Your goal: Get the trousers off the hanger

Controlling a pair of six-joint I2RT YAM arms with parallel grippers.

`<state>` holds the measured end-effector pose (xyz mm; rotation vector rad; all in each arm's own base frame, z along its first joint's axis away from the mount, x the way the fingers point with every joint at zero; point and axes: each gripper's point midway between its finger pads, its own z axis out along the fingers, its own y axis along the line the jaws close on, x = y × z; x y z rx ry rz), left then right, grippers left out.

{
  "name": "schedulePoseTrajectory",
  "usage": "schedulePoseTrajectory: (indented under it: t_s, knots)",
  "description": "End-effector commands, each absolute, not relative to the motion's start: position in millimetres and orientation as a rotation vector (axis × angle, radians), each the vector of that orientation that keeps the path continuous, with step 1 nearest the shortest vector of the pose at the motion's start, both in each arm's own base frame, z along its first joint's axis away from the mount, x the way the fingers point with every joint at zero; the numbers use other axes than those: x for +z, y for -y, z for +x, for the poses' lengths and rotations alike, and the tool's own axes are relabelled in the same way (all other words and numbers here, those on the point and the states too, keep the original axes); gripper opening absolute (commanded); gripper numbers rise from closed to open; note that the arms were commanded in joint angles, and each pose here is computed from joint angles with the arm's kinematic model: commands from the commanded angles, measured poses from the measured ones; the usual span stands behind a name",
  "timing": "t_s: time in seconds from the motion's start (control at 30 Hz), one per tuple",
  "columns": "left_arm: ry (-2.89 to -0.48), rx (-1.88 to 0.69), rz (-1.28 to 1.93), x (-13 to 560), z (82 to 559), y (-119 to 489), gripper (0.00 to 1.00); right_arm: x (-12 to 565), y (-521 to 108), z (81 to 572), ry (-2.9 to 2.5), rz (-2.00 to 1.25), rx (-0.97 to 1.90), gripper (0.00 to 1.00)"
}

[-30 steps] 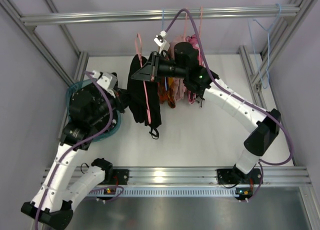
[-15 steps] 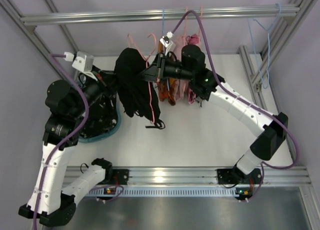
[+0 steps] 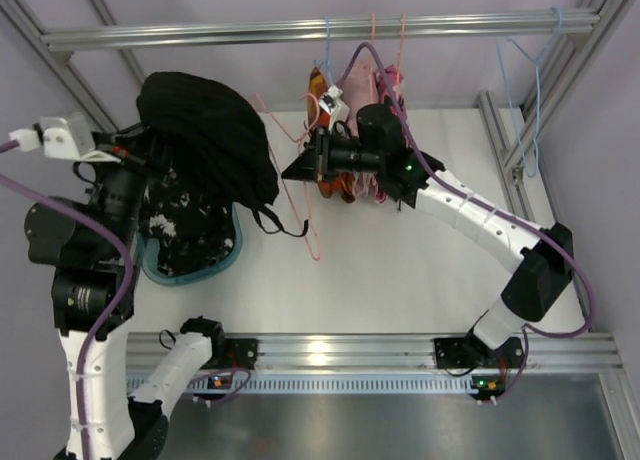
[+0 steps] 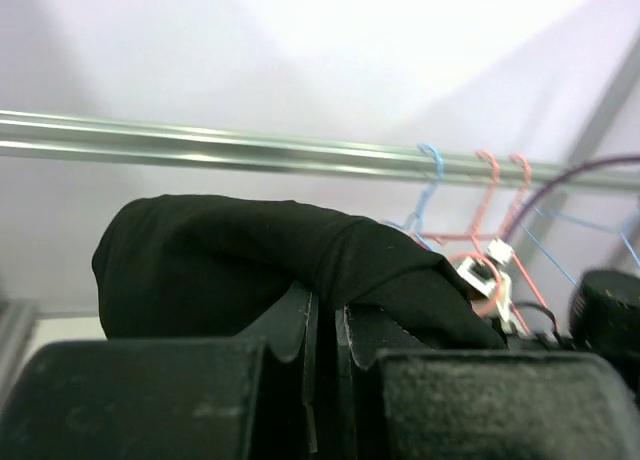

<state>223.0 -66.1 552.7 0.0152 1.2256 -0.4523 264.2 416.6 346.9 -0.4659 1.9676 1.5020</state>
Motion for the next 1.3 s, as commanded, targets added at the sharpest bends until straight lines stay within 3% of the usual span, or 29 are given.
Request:
schedulePoseTrajectory:
  t_s: [0.0, 0.4, 0.9, 1.27]
  knots:
    - [-0.992, -0.303, -0.116, 608, 180, 21, 0.0, 366, -404, 259, -1.885, -0.519, 1.473, 0.0]
    - [-1.021, 0.137, -0.344, 561, 133, -54, 0.0, 357, -386, 223, -1.824, -0.703, 1.46, 0.0]
    - [-1.339, 0.345, -0.391, 424, 180, -85, 0.0, 373, -366, 173, -1.682, -0.955, 1.447, 0.0]
    - [-1.476, 0.341, -0.364, 374, 198, -82, 0.0, 395, -357, 158, -1.592, -1.022, 1.446, 0.0]
